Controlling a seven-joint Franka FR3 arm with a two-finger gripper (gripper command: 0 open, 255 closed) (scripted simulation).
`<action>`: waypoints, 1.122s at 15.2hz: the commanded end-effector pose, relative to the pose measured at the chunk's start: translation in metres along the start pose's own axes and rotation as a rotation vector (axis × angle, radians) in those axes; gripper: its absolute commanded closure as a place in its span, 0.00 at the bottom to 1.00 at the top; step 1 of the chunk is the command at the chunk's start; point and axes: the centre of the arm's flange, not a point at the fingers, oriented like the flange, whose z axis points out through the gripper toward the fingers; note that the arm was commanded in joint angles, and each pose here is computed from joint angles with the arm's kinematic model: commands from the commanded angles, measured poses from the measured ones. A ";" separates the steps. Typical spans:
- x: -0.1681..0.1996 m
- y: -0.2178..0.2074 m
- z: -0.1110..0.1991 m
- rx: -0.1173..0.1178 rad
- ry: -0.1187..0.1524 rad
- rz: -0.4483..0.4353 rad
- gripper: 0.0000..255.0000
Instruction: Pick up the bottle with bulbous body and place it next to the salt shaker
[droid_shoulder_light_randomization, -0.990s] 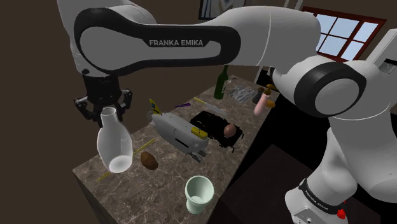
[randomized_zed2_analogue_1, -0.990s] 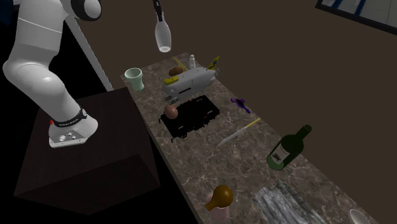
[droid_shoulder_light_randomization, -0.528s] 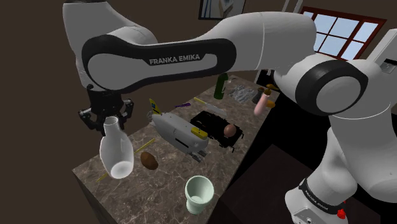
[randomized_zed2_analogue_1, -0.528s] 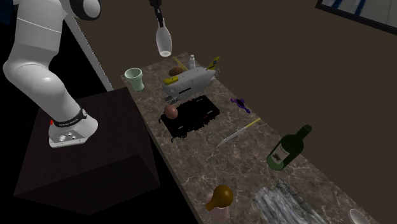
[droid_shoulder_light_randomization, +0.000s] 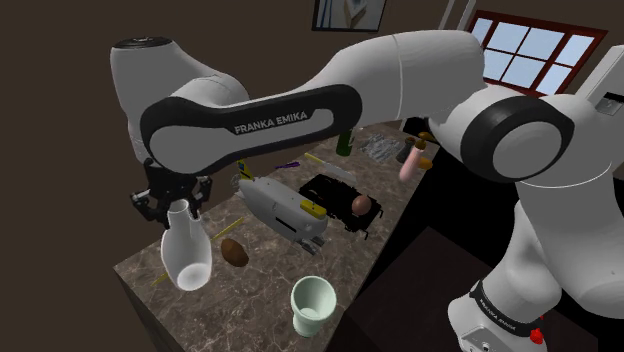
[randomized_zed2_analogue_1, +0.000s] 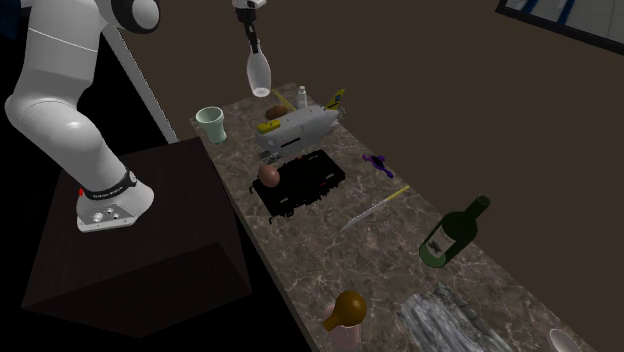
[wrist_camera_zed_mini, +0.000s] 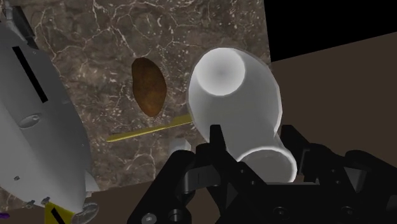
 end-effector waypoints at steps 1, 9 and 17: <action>0.000 0.000 0.009 0.001 0.001 0.000 1.00; -0.002 0.000 0.052 0.001 0.001 0.000 1.00; -0.002 0.000 0.062 0.001 0.001 0.000 1.00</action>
